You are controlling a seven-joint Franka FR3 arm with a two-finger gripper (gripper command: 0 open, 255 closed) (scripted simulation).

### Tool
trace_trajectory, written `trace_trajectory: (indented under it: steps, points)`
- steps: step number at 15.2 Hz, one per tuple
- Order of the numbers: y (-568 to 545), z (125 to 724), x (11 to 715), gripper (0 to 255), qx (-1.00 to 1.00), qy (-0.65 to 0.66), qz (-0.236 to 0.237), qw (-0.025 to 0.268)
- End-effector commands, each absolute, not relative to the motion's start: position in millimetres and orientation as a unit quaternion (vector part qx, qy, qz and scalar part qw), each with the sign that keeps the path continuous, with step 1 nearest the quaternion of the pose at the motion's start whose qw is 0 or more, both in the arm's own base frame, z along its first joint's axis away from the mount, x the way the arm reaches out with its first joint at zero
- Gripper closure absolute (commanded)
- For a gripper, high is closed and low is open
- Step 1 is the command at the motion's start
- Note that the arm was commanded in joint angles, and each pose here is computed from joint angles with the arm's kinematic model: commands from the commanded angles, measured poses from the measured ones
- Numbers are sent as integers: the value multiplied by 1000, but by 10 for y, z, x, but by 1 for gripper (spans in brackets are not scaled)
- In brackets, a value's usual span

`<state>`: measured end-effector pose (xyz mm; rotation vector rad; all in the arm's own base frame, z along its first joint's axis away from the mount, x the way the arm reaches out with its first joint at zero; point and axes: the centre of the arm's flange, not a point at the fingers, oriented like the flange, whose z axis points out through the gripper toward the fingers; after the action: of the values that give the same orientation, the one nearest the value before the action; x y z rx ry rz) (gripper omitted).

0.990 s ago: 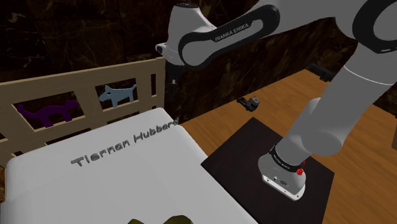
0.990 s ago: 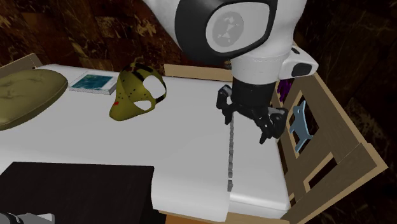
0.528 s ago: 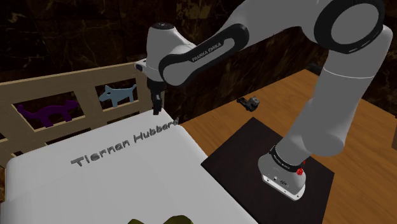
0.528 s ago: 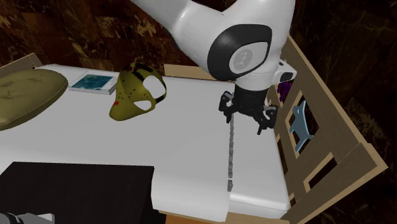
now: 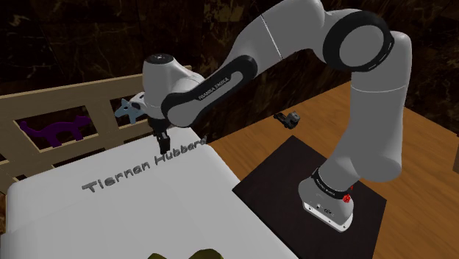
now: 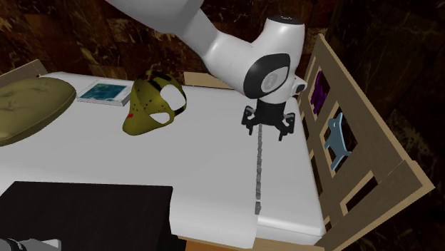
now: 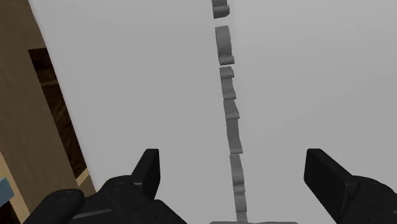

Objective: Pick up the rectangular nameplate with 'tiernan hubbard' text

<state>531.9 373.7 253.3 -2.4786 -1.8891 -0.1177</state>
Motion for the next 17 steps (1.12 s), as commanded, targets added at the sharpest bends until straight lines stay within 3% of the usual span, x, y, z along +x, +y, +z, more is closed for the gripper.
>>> trace_trajectory:
  steps: [1,12,13,17]
  points:
    - [3923,2362,5313,0,-777,-628,-37,12]
    - [4016,1887,5302,0,-769,-638,-36,13]
    - [4013,1884,5303,255,-769,-638,-36,13]
    - [4012,1884,5304,255,-769,-638,-36,13]
